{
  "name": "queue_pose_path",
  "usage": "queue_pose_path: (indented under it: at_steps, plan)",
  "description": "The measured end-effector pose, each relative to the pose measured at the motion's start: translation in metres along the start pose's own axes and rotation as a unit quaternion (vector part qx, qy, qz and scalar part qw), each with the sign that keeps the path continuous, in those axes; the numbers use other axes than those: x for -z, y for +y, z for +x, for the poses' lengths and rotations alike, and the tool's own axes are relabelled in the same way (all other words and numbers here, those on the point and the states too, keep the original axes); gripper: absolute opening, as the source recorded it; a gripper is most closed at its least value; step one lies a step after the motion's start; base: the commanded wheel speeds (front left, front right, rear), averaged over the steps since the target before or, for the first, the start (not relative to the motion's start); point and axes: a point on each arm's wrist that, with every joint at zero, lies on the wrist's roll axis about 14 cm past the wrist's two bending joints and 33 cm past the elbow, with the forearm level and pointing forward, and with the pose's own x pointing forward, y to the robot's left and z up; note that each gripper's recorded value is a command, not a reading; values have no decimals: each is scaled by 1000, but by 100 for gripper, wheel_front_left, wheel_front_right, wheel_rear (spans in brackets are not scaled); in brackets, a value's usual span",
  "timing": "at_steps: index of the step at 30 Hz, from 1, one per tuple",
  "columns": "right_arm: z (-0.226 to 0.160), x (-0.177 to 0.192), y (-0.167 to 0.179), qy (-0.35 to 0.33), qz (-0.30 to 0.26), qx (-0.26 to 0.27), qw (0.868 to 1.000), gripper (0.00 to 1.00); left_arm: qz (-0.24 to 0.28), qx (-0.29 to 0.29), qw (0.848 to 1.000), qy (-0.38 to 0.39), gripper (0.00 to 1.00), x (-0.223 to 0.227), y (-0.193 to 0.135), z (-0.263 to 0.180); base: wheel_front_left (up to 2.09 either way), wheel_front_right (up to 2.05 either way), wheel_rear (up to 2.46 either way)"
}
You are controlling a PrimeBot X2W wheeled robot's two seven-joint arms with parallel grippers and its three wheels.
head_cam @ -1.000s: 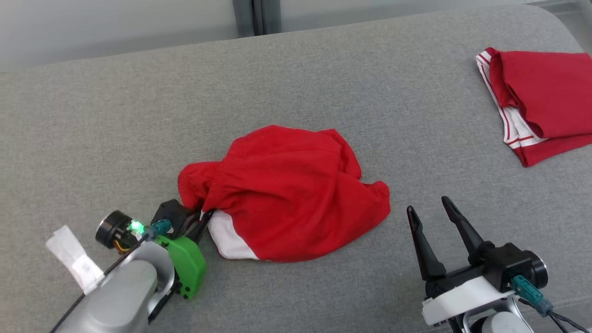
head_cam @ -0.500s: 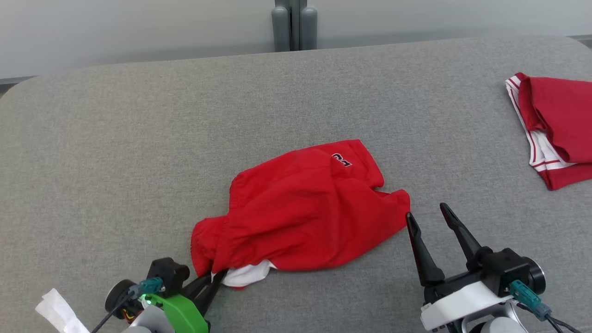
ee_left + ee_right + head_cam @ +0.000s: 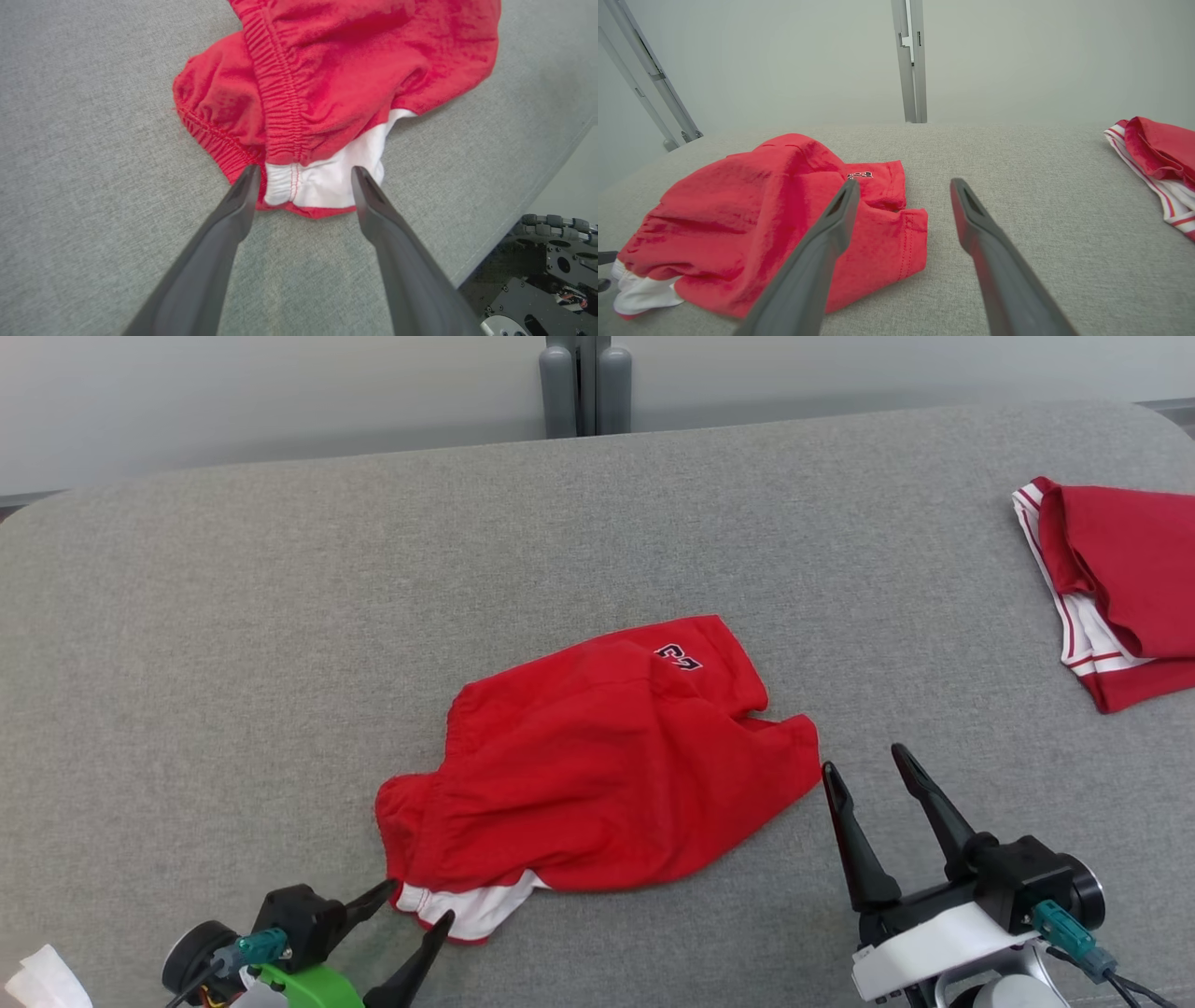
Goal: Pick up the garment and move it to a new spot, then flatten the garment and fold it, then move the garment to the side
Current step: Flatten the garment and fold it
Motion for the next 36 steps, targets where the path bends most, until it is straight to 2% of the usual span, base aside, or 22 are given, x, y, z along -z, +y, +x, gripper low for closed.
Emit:
queue_pose_path:
  at_steps: [6, 7, 10, 11, 12, 13, 15, 17, 23, 24, 25, 26, 28, 29, 31, 35, 36]
  plan:
    - [1, 2, 1, 3, 2, -1, 1000, 100, 25, -6, 1000, 12, 100, 0, 5, -2, 0, 0, 0]
    - [1, 2, 1, 3, 2, -1, 1000, 100, 28, -5, 1000, 13, 96, 1, 5, -1, 0, 0, 0]
    - [1, 1, 1, 2, 1, -2, 1000, 100, 44, -6, 999, 28, 92, 5, 10, 0, 0, 0, 0]
    - [1, 1, 1, 1, 1, -2, 1000, 100, 46, -7, 999, 28, 87, 4, 12, 1, 0, 0, 0]
    - [1, 1, 0, 1, 0, -1, 1000, 100, 45, -8, 999, 29, 78, 3, 12, 3, 0, 0, 0]
    - [1, 1, -1, 1, -1, 0, 1000, 100, 45, -7, 999, 29, 58, 3, 11, 4, 0, 0, 0]
    - [0, 1, -2, 1, -3, 1, 1000, 100, 46, -6, 998, 32, 31, 3, 11, 7, 0, 0, 0]
    - [-1, 0, -5, 2, -4, 5, 1000, 100, 36, -1, 999, 33, 0, 3, 10, 9, 0, 0, 0]
    - [-4, 0, -9, 1, -6, 12, 1000, 100, 17, 2, 999, 49, 0, 9, 10, 12, 0, 0, 0]
    - [-4, -1, -10, 1, -6, 13, 1000, 100, 15, 3, 999, 49, 4, 8, 10, 12, 0, 0, 0]
    - [-5, -1, -10, 0, -7, 14, 1000, 100, 14, 3, 999, 49, 12, 8, 9, 12, 0, 0, 0]
    - [-6, -2, -11, -1, -7, 15, 1000, 100, 13, 4, 999, 50, 25, 8, 8, 12, 0, 0, 0]
    - [-7, -3, -10, -2, -7, 16, 1000, 100, 12, 4, 999, 52, 61, 9, 9, 11, 0, 0, 0]
    - [-8, -3, -10, -2, -6, 16, 1000, 100, 12, 3, 999, 53, 90, 10, 9, 10, 0, 0, 0]
    - [-11, -3, -10, -2, -6, 18, 1000, 100, 9, 2, 998, 58, 94, 13, 9, 9, 0, 0, 0]
    - [-13, -5, -10, -4, -6, 19, 1000, 100, 13, 1, 998, 64, 78, 15, 9, 7, 0, 0, 0]
    - [-13, -5, -11, -5, -7, 19, 1000, 100, 13, 2, 998, 66, 79, 17, 10, 7, 0, 0, 0]
